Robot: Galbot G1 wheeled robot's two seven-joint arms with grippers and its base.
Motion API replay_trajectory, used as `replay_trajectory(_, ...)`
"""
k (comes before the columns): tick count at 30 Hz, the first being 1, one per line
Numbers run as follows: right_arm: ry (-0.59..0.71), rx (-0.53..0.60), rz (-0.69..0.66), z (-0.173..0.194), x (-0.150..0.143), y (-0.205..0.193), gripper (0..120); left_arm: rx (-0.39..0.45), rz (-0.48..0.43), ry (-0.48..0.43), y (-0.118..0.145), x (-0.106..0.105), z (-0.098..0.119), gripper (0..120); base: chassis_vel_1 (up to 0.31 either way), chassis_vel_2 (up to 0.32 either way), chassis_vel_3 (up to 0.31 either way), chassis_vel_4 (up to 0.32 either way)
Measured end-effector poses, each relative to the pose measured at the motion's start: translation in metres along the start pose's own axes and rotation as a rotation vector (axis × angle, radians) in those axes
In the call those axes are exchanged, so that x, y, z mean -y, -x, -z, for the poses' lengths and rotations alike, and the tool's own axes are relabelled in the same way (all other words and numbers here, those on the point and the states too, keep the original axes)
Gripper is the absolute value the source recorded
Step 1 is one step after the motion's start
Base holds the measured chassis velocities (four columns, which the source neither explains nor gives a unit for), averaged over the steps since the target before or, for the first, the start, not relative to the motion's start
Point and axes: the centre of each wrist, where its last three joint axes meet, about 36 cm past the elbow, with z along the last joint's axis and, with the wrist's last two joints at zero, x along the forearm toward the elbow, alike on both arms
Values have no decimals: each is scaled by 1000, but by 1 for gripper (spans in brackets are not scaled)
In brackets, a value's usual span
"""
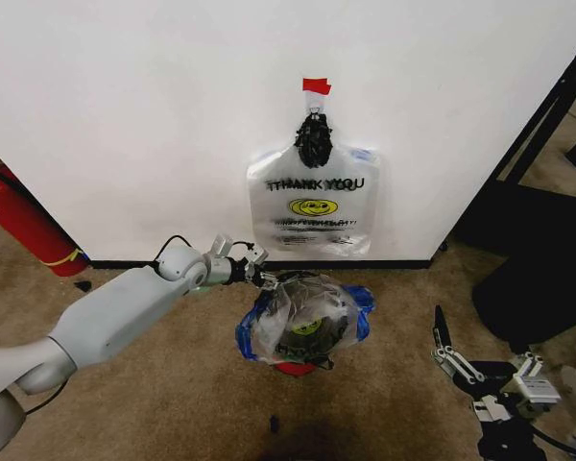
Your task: Pick up the garbage bag from the wall and place it over the trash bin.
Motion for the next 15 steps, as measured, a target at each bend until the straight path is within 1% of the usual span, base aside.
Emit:
replay_trajectory(1, -1, 0, -2, 0, 0, 0, 100, -4, -1, 5, 1, 0, 0, 39, 0, 0, 0, 0)
replay_trajectory(2, -1, -1, -3, 0, 0, -1, 100, -7, -4, 9, 1, 1, -1, 33, 0, 0, 0, 0)
replay_trajectory(3, -1, -1, -3, 0, 0, -1, 100, -7, -4, 9, 1, 1, -1, 33, 0, 0, 0, 0)
replay_trajectory(8, 9, -1, -13, 1, -3, -1, 100, -13, -18, 14, 3, 6, -2, 12, 0, 0, 0, 0)
replay_trajectory(10, 10, 1, -17, 1, -3, -1, 100, -15, -20, 14, 4, 8, -2, 5, 0, 0, 0, 0)
replay_trajectory(15, 10, 2, -24, 1, -4, 0, 100, -15, -16, 6, 3, 12, -4, 4, 0, 0, 0, 0)
